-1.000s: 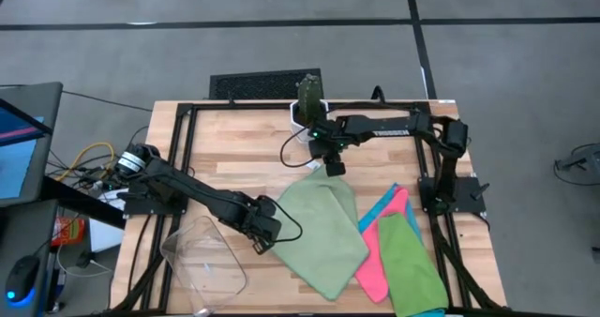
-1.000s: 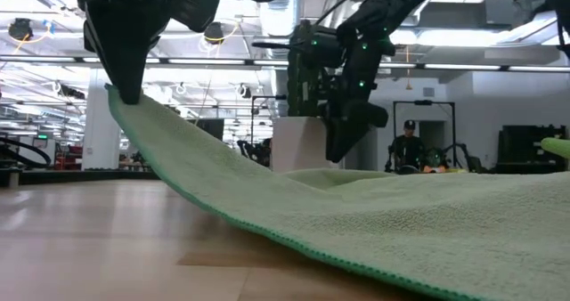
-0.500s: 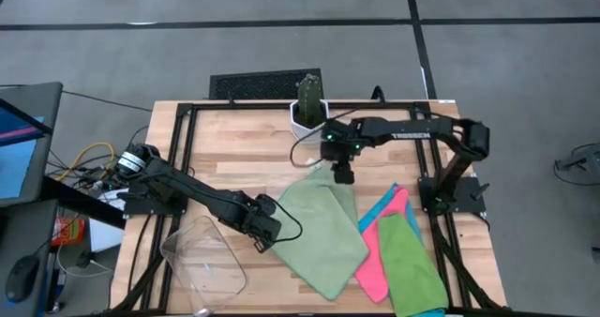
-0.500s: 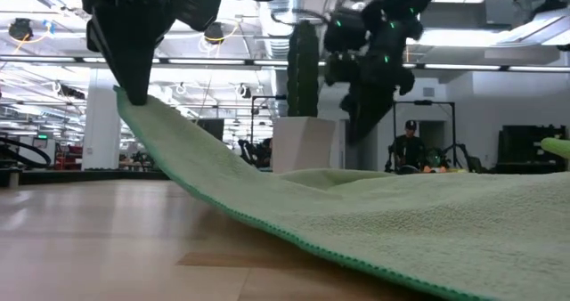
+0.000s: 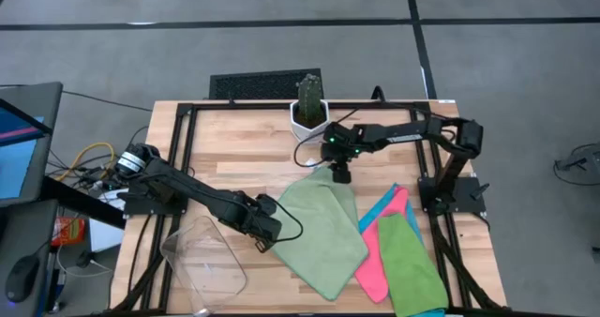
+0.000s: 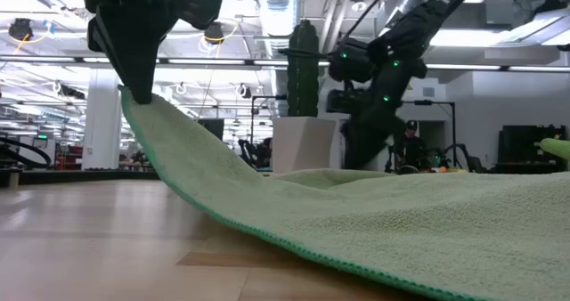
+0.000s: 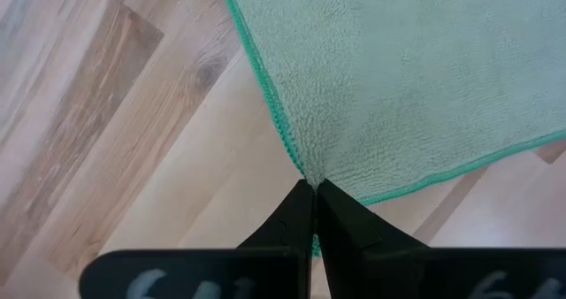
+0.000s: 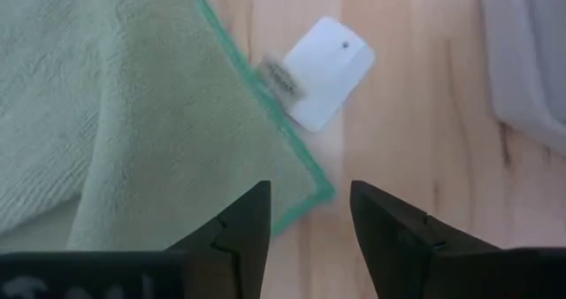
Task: Fold microfiber towels
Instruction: Fold the light green microfiber cloth
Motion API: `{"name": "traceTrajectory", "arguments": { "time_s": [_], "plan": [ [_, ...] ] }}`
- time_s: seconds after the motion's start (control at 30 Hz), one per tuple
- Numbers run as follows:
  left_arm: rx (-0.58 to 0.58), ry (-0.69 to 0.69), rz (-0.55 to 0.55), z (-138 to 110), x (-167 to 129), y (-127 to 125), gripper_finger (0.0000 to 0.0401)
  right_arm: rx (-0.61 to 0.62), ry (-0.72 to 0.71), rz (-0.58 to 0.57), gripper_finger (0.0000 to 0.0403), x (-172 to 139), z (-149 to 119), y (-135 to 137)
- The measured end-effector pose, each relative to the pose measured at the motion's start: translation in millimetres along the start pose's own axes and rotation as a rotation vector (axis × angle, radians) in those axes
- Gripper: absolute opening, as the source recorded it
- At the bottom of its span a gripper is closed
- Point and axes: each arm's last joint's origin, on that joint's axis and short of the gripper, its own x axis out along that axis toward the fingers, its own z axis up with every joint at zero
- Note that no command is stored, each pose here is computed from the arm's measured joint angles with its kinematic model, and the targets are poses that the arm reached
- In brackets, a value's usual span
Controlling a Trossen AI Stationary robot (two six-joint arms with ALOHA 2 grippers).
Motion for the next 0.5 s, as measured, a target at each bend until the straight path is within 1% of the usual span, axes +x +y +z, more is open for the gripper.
{"name": "traceTrajectory", "arguments": {
  "time_s": [0.07, 0.33, 0.43, 0.5],
  "plan": [
    [0.0, 0.0, 0.0, 0.0, -0.1, 0.0, 0.0, -0.007, -0.022, -0.009, 0.0185, 6.9, 2.7, -2.0],
    [-0.011, -0.004, 0.0, 0.2, -0.1, -0.2, 0.0, -0.03, 0.034, 0.032, 0.0188, 30.5, -0.4, 7.9],
    [-0.011, -0.004, 0.0, 0.2, -0.1, -0.1, 0.0, -0.038, 0.048, 0.018, 0.0171, 33.5, 0.0, 10.7],
    [-0.011, -0.004, 0.0, 0.2, -0.1, -0.1, 0.0, -0.043, 0.06, 0.001, 0.0145, 32.2, -0.1, 11.6]
  ]
}}
